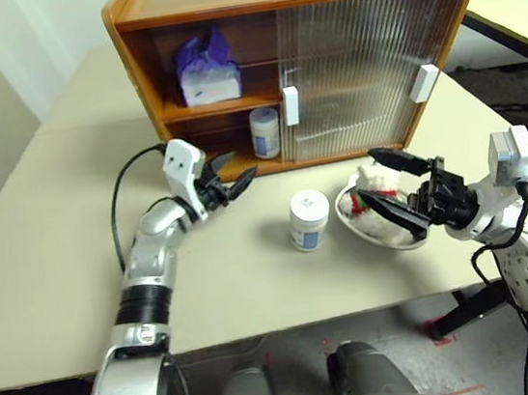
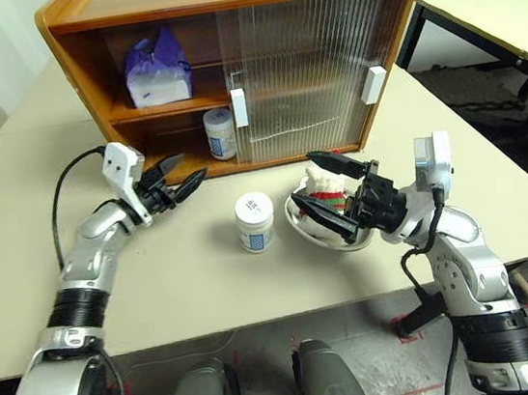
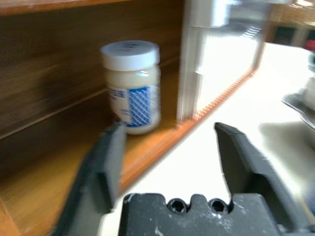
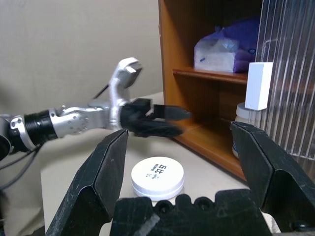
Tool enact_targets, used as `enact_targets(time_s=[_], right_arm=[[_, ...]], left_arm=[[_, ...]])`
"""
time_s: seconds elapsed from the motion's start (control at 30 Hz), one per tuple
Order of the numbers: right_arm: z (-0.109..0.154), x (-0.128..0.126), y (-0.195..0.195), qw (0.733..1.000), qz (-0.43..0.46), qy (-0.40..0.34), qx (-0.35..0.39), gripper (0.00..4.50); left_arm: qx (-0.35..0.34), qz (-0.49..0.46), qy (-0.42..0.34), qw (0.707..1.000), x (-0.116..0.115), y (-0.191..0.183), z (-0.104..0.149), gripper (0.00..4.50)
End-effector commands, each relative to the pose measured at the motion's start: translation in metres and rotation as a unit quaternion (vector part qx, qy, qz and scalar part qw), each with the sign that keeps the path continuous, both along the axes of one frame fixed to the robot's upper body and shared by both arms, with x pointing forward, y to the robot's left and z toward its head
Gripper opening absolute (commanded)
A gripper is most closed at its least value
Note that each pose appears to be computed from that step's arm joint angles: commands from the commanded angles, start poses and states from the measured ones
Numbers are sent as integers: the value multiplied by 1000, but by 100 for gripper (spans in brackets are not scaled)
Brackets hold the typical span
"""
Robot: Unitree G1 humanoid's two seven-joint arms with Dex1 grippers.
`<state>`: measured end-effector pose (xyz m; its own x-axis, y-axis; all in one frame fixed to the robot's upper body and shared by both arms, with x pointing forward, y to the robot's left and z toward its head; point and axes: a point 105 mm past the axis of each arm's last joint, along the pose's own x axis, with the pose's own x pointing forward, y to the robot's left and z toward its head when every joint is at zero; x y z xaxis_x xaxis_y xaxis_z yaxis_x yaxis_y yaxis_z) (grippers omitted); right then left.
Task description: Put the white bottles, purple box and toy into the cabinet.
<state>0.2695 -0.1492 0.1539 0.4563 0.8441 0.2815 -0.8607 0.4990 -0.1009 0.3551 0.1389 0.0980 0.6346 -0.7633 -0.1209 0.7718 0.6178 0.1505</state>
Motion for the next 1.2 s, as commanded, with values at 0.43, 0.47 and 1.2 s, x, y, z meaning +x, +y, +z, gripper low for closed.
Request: enact_targets(time_s=[0.43,0.47,1.2], right_arm=[[-3,1,-4,1000,-5,5,0,450],[-2,1,-4,1000,-7,5,0,450],[-5,-2,-1,1000,-2,6,-16,450]], left_arm=[[74,-234,88,965,-66,-48,-51,448],[69,-232,87,966,-64,-54,-53,448],[35,-185,97,977,-48,-99,-71,321]])
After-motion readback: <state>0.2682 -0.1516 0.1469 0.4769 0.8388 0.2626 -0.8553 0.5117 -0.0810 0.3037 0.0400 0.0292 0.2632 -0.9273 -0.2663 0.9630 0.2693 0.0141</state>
